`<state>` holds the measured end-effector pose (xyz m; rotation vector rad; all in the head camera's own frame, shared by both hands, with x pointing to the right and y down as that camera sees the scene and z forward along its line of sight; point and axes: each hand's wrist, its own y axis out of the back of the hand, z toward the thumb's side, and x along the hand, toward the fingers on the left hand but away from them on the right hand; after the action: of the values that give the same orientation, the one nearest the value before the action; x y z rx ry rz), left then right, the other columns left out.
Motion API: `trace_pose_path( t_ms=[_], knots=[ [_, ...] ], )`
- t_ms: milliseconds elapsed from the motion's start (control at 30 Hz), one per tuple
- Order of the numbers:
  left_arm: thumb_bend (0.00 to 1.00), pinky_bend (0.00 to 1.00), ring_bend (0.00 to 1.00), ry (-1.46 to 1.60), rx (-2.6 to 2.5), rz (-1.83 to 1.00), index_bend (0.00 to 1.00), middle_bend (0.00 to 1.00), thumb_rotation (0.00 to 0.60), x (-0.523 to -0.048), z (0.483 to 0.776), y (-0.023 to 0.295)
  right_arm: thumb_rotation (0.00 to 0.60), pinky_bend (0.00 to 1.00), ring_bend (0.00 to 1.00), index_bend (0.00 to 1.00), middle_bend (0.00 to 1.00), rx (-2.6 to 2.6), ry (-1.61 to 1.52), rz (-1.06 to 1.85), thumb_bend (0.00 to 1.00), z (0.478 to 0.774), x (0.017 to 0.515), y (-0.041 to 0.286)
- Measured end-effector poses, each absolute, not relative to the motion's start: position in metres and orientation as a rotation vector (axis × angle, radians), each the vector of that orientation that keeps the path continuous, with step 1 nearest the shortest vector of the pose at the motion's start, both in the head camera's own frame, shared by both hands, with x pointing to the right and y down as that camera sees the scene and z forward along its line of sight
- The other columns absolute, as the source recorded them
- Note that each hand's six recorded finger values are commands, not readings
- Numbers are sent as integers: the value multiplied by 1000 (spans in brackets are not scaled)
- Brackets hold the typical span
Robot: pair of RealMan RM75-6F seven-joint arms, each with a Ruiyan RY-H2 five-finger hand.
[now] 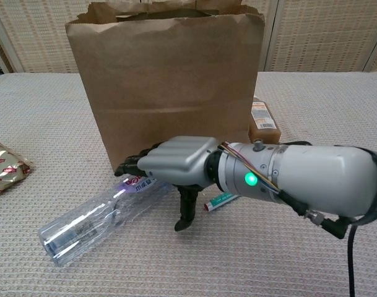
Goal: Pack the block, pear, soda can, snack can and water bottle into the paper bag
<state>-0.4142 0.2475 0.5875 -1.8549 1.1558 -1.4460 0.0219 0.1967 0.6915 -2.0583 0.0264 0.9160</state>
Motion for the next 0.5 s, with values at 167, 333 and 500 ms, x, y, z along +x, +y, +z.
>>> trace_pose_path(
  t_ms=[167,333,500],
  knots=[
    [419,126,0,1183,-1854,-1465,0,0,600,-418,588,246,600,57,0,0,6,-2065,13,928,34,702,10,199],
    [420,126,0,1187,-1839,-1483,0,0,600,-422,588,244,600,74,13,48,37,-2108,18,969,253,710,5,202],
    [419,127,0,1203,-1851,-1513,0,0,600,-423,590,245,600,564,467,576,454,-2089,-18,961,371,711,1,202]
  ],
)
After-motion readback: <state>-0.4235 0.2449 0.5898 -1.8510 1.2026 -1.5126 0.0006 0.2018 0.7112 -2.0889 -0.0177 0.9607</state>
